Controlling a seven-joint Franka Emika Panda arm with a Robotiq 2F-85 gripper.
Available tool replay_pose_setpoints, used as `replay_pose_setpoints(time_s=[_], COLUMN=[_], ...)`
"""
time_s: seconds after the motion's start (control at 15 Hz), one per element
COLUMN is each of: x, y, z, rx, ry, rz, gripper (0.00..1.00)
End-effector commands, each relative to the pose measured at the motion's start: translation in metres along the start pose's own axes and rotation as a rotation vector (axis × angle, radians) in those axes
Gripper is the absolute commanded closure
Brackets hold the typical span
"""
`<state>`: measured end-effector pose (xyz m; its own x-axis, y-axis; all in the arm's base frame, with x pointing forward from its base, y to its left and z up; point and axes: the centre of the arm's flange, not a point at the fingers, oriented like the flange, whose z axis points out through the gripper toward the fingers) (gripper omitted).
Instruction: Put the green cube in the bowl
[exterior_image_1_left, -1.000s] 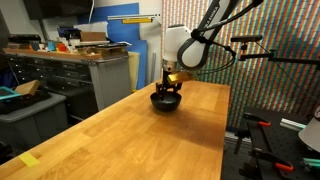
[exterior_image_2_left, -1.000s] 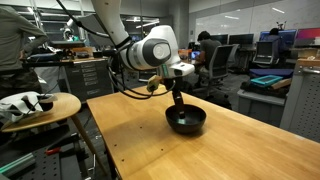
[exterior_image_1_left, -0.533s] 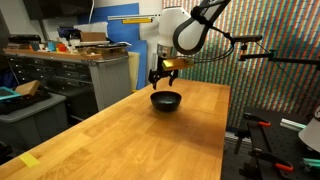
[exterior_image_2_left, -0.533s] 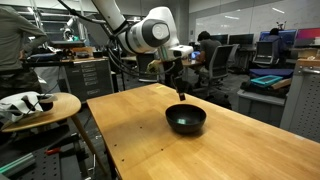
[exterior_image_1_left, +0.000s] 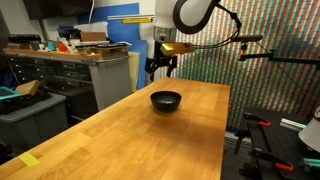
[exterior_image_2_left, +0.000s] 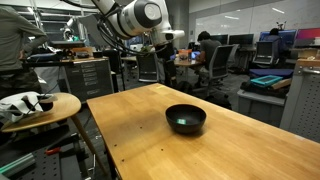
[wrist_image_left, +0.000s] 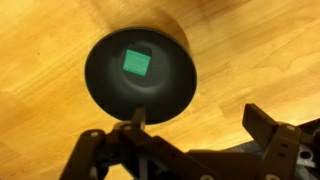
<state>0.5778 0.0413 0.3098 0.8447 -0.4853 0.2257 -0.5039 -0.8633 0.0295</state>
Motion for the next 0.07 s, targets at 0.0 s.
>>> replay_pose_setpoints(time_s=[0.0], x=[0.0004], y=[0.0019], z=[0.0037], rx=[-0.005], ry=[-0.004], rz=[0.003], gripper=[0.00])
